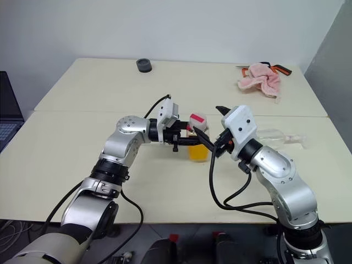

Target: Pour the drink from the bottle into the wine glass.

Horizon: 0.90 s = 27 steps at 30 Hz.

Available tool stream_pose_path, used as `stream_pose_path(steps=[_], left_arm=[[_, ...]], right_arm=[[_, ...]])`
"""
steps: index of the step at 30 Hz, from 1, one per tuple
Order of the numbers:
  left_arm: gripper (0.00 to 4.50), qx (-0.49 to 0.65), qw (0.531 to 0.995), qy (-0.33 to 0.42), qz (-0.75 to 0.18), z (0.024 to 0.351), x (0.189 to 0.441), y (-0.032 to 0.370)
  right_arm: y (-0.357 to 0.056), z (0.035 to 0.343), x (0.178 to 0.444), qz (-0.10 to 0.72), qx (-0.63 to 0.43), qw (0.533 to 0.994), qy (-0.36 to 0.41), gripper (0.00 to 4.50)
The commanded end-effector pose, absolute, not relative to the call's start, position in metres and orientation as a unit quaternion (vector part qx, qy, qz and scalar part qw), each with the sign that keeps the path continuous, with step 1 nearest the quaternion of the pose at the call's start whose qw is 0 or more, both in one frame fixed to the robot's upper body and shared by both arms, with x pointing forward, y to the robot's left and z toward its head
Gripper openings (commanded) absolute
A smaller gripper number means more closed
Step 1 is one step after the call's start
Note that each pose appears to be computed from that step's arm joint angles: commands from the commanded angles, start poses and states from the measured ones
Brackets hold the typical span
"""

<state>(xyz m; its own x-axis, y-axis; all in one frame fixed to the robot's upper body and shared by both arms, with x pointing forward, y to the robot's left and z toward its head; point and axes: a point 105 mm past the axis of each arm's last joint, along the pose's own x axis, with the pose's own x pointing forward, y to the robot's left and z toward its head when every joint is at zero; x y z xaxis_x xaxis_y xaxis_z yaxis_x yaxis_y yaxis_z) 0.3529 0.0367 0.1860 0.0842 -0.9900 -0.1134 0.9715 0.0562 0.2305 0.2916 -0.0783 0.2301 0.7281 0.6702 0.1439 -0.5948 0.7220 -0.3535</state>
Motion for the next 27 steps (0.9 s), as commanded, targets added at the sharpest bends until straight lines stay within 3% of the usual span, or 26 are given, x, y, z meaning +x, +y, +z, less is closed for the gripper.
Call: stream_pose_path(steps=[1, 27], left_arm=[[1.76, 0.134, 0.716, -0.063, -0.682, 0.2001, 0.3502, 0.0334], [1.76, 0.135, 0.716, -0.063, -0.683, 0.2004, 0.3507, 0.0331]], right_arm=[[-0.0834, 0.2433, 0.2858, 0.335, -0.147, 0.917, -0.159, 4.25], [-0.0898, 0.2382, 0.2876, 0.330, -0.162, 0.918, -0.147, 4.25]])
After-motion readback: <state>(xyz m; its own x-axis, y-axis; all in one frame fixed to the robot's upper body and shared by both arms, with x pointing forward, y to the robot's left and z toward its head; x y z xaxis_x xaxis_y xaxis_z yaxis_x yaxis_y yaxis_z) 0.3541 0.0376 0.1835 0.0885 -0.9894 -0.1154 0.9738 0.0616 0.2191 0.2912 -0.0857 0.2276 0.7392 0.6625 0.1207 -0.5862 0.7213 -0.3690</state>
